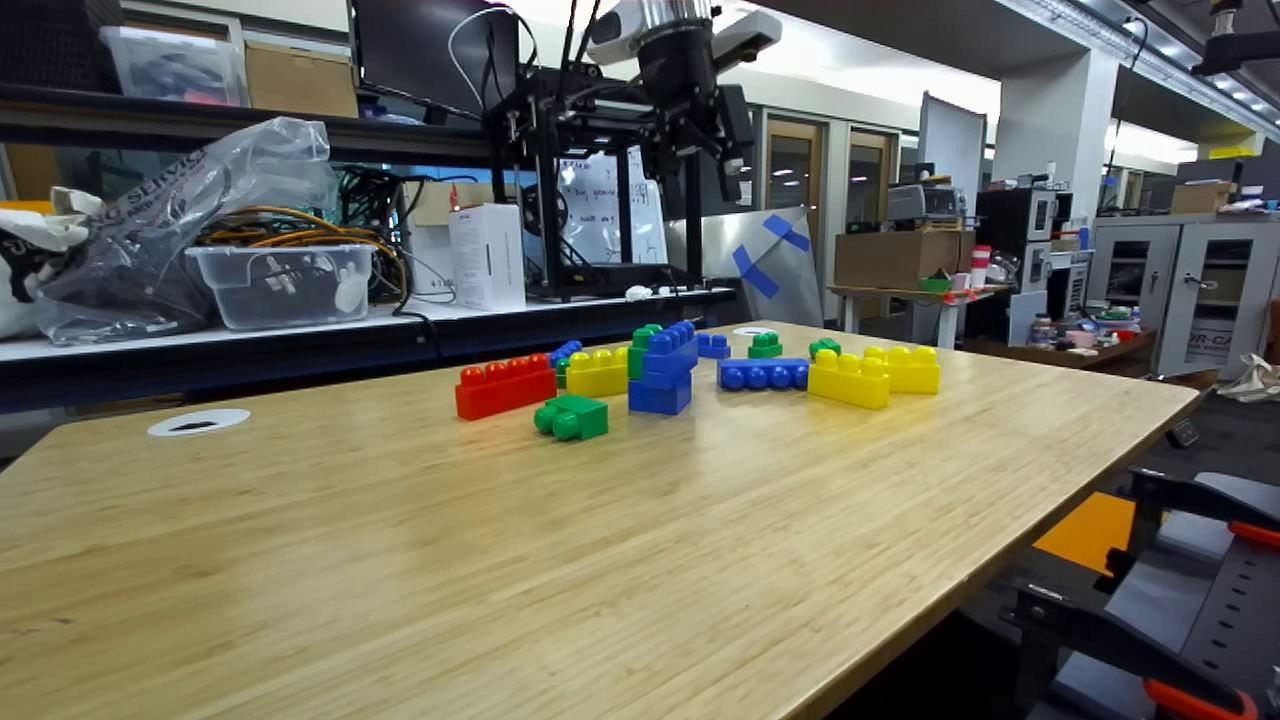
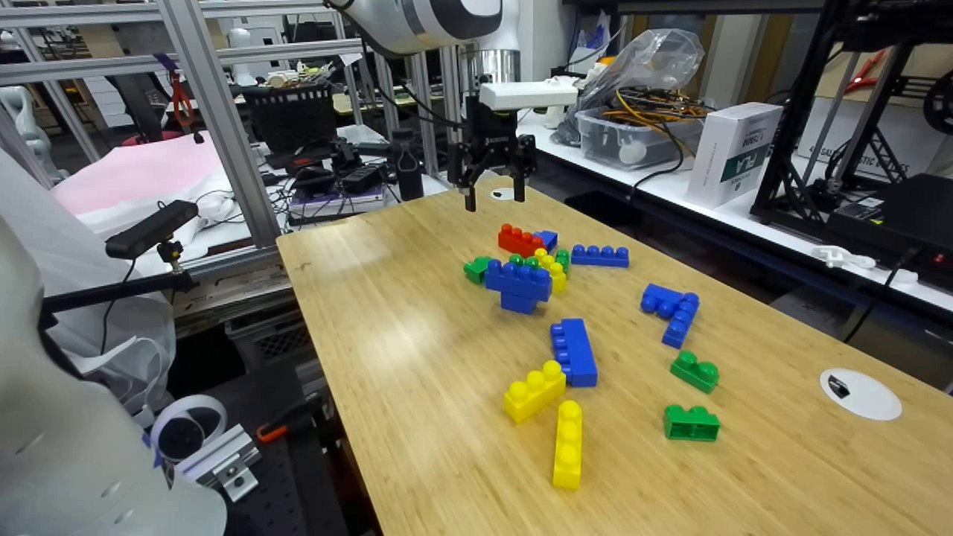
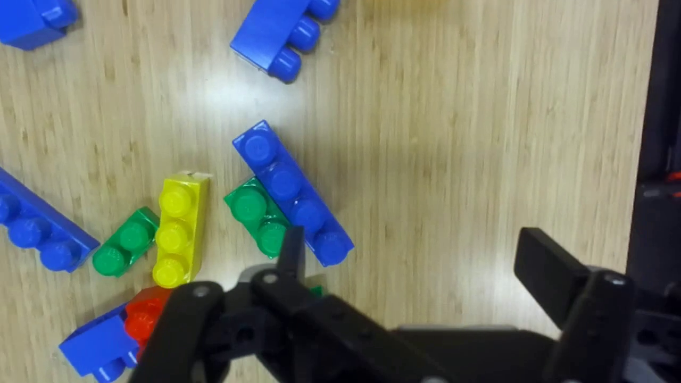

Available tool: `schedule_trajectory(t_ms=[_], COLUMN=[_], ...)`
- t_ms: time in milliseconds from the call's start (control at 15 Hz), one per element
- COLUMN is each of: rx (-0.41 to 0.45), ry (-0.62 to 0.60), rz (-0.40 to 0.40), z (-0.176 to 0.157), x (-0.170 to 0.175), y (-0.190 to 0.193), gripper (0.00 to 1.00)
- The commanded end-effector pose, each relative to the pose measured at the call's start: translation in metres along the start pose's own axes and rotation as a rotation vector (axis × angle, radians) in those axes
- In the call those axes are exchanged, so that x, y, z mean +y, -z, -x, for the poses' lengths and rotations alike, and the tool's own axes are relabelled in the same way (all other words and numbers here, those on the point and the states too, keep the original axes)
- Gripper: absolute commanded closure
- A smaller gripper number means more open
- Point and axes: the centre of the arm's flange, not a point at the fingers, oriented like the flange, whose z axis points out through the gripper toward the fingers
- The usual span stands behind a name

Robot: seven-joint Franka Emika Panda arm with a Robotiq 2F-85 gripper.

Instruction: Remove the blue building block from the center left of the table and put it on the blue and green one

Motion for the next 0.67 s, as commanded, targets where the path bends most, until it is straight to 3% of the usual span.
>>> schedule_trajectory(t_ms=[0, 333, 467, 600], rx=[0.045, 0.087, 0.105, 0.126], ry=[-0.194, -0.472, -0.582, -0.694], rz=[-0.034, -0.082, -0.108, -0.126], z=[0.002, 0.007, 0.006, 0.002], x=[0.02, 0.046, 0.052, 0.053], y=[-0.002, -0.025, -0.034, -0.039], gripper=[0.0, 0.0, 0.26, 0.4])
